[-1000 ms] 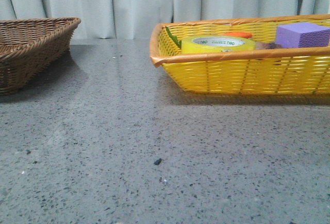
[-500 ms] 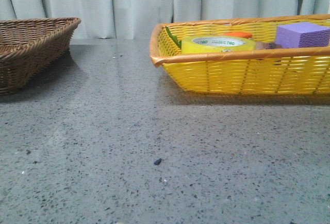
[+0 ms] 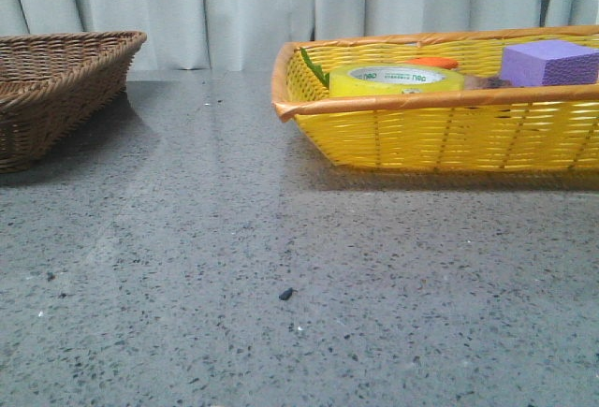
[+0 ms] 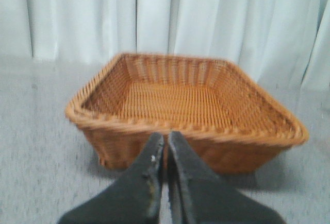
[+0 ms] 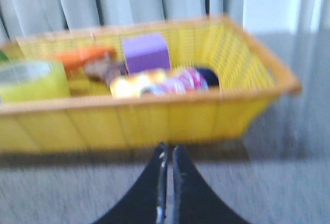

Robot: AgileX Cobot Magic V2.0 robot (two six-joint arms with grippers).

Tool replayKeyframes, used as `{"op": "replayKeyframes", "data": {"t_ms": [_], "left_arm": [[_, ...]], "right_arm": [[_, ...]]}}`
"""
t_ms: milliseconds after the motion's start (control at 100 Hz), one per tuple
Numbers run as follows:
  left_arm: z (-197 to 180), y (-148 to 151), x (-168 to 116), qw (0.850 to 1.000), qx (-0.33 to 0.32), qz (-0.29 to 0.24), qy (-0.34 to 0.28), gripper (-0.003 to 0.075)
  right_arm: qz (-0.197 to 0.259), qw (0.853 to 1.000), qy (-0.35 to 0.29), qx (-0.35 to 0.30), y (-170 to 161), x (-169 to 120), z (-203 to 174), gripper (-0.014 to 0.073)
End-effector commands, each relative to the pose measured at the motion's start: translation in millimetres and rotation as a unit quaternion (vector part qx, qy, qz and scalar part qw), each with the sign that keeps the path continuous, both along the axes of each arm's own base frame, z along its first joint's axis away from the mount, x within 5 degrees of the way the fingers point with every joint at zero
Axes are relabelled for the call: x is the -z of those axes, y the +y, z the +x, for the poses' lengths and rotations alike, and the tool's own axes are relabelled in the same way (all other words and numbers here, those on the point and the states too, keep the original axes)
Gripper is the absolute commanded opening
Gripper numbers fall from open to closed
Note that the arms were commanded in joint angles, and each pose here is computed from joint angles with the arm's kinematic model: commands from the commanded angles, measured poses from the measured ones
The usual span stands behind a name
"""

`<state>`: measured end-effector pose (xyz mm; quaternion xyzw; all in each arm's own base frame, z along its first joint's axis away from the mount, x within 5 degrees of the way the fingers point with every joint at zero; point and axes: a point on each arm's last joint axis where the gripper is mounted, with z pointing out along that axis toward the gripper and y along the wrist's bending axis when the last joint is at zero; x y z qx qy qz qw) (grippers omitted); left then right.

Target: Transfer tape with both arms

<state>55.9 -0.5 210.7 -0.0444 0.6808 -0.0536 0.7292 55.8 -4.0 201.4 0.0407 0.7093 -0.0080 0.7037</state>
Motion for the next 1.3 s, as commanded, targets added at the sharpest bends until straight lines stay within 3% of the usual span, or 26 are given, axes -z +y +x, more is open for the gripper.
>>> {"op": "replayKeyframes", "data": {"t_ms": [0,130,380,650,800,890,970,1100,1290], "left_arm": [[-4,1,-11,0.997,-0.005,-0.003,-0.081,-0.0020],[-6,1,-17,0.995,-0.006,-0.003,-0.100,-0.0021],[-7,1,-45,0.995,-0.005,0.008,-0.104,-0.0021],[8,0,-93,0.996,-0.006,0.021,-0.083,-0.0021],[22,0,-113,0.997,-0.005,0.021,-0.069,-0.0021],[32,0,-119,0.998,-0.005,0.021,-0.063,-0.0021],[39,0,-123,0.997,-0.006,0.019,-0.074,-0.0021],[46,0,-127,0.995,-0.007,0.017,-0.096,-0.0021],[50,0,-125,0.996,-0.007,0.018,-0.088,-0.0021]], "right_arm": [[-0.009,0.995,-0.103,-0.002,1,-13,-2,-0.0074],[-0.012,0.990,-0.140,-0.004,1,-21,-4,-0.0074],[-0.017,0.993,-0.120,0.000,1,-43,-8,-0.0074],[-0.011,0.999,-0.041,0.006,-1,-86,0,-0.0074],[-0.004,0.999,0.044,0.011,-3,-110,16,-0.0074],[-0.001,0.996,0.083,0.013,-4,-126,29,-0.0074],[-0.001,0.997,0.080,0.012,-5,-138,41,-0.0074],[0.031,0.996,0.086,0.002,-4,-138,56,-0.0074],[0.042,0.990,0.135,0.000,-4,-151,73,-0.0074]]}}
